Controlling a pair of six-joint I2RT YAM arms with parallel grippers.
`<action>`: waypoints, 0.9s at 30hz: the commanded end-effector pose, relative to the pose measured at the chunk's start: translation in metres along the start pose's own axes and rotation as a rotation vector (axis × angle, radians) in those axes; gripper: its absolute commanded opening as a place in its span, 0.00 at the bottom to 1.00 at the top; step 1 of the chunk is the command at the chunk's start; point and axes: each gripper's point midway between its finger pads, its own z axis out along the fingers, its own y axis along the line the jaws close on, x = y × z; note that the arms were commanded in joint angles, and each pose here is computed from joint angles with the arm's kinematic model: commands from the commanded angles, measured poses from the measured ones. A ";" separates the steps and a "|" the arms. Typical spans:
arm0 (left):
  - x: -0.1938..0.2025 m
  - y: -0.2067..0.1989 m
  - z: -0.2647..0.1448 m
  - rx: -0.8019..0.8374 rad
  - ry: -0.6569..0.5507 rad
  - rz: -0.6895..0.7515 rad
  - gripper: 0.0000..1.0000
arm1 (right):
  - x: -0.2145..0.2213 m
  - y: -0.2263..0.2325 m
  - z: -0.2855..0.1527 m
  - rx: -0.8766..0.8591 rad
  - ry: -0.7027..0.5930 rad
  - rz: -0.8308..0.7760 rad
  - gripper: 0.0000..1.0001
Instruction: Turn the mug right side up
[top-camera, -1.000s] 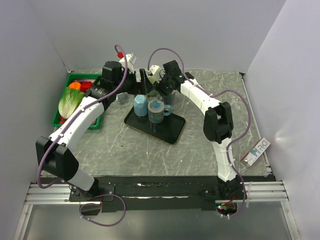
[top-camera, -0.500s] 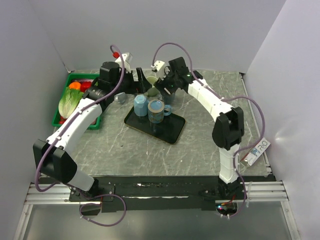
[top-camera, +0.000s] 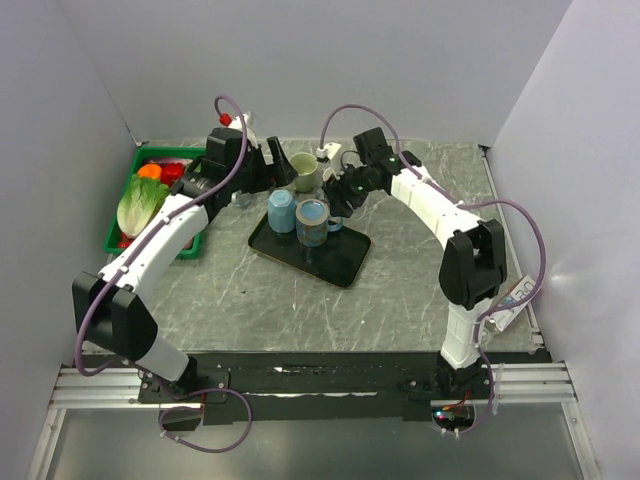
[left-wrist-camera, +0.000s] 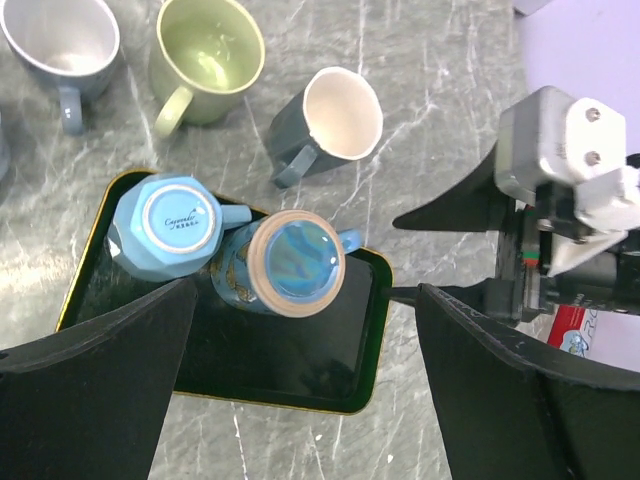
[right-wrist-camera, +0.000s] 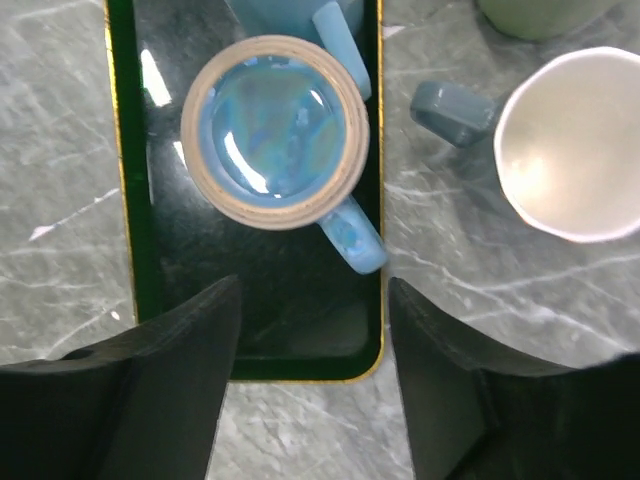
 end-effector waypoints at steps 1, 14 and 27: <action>-0.009 -0.002 0.001 -0.010 -0.016 -0.047 0.96 | -0.011 0.004 0.007 -0.090 -0.045 0.010 0.61; -0.001 -0.001 0.004 -0.011 0.026 -0.038 0.96 | 0.003 -0.013 0.043 -0.101 -0.006 -0.043 0.57; 0.007 -0.001 0.010 0.006 0.058 -0.039 0.96 | 0.022 0.011 0.043 -0.154 0.036 -0.042 0.48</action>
